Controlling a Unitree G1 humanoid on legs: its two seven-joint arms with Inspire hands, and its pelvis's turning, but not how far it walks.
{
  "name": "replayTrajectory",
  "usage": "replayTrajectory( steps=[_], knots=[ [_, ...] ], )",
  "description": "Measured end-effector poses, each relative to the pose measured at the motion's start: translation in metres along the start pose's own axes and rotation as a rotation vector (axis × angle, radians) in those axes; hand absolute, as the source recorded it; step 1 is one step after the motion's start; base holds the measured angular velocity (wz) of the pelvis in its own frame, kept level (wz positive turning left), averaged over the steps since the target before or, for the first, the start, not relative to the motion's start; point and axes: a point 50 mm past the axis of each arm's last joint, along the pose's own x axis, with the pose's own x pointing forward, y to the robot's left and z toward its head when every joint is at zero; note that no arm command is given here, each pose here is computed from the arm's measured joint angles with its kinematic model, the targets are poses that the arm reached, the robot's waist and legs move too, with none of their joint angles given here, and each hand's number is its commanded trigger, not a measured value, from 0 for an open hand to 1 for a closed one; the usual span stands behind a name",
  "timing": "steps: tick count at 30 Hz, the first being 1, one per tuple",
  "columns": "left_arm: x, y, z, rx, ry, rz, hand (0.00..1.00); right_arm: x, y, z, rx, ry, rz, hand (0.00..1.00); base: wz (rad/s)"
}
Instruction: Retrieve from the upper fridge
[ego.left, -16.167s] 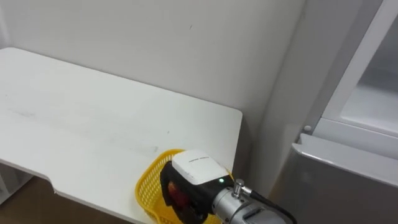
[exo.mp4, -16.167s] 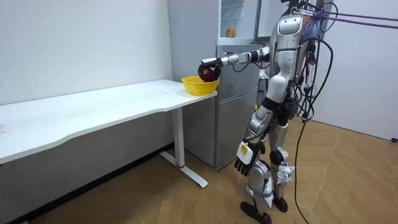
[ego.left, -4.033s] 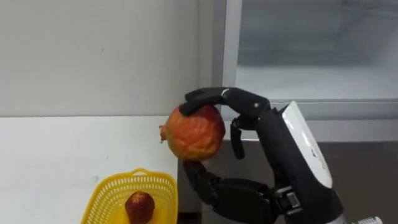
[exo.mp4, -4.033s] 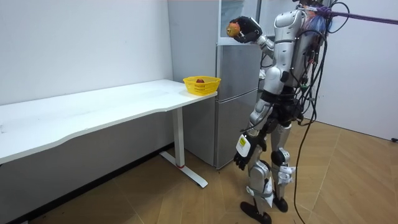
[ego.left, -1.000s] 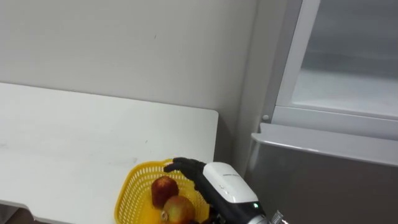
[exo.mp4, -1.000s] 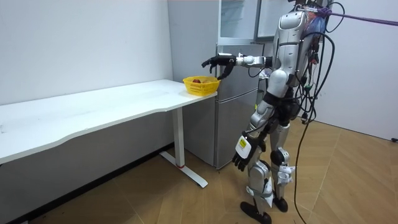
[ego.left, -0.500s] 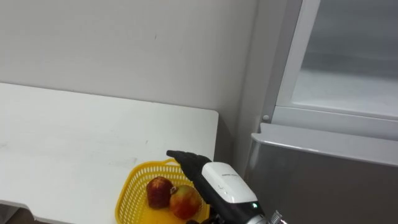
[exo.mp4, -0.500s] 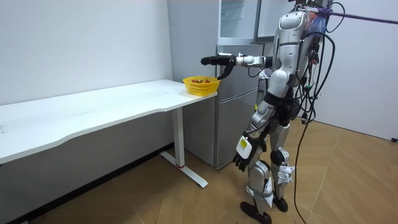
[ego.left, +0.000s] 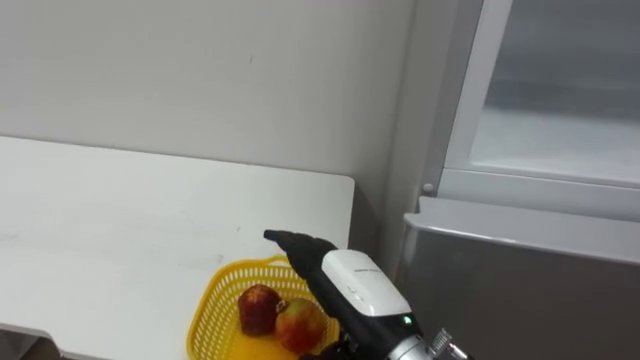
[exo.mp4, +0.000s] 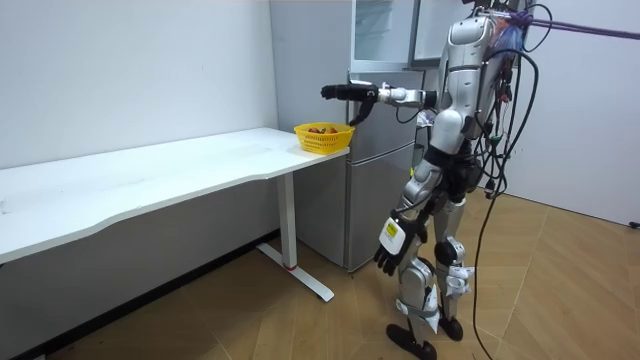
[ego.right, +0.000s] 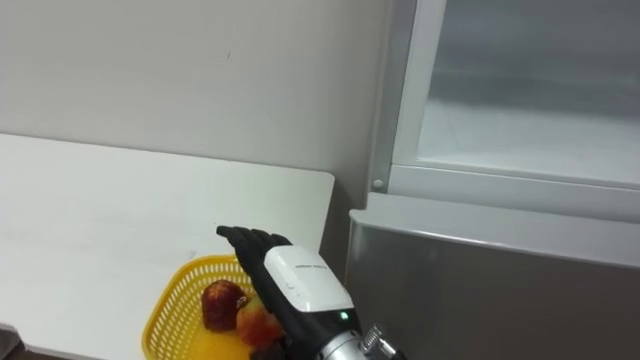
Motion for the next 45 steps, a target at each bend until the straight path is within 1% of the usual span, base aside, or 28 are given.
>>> replayTrajectory(
  steps=[4,8,11,15,20,24,32,39,42,45],
  knots=[
    [0.000,0.001,0.001,0.000,-0.002,0.003,0.00,0.001,-0.007,0.007,0.029,-0.031,-0.031,0.00,-0.06],
    [0.000,0.000,0.001,0.000,-0.002,-0.002,0.00,0.001,-0.009,0.008,0.073,-0.036,-0.043,0.00,-0.03],
    [0.000,0.000,0.002,0.004,-0.006,-0.003,0.00,0.001,-0.011,0.008,0.075,-0.037,-0.051,0.00,-0.07],
    [0.000,0.001,0.001,0.017,-0.001,0.001,0.00,0.001,-0.029,0.017,0.086,-0.084,-0.128,0.00,-0.03],
    [0.000,0.004,0.000,0.019,0.002,0.007,0.00,0.000,-0.039,0.026,0.099,-0.133,-0.174,0.00,-0.01],
    [0.000,0.004,-0.001,0.020,0.006,0.009,0.00,-0.003,-0.054,0.036,0.102,-0.177,-0.261,0.00,-0.04],
    [0.000,0.004,-0.004,0.012,0.013,0.003,0.00,-0.007,-0.071,0.030,0.112,-0.170,-0.371,0.00,-0.05],
    [-0.002,-0.003,-0.014,-0.005,0.035,-0.009,0.00,-0.022,-0.093,0.024,0.095,-0.156,-0.548,0.00,-0.03],
    [-0.003,-0.005,-0.018,-0.008,0.045,-0.010,0.00,-0.033,-0.092,0.013,0.100,-0.093,-0.593,0.00,-0.08],
    [-0.004,-0.008,-0.022,-0.009,0.054,-0.013,0.00,-0.047,-0.086,-0.001,0.109,-0.011,-0.604,0.00,-0.03]
  ],
)
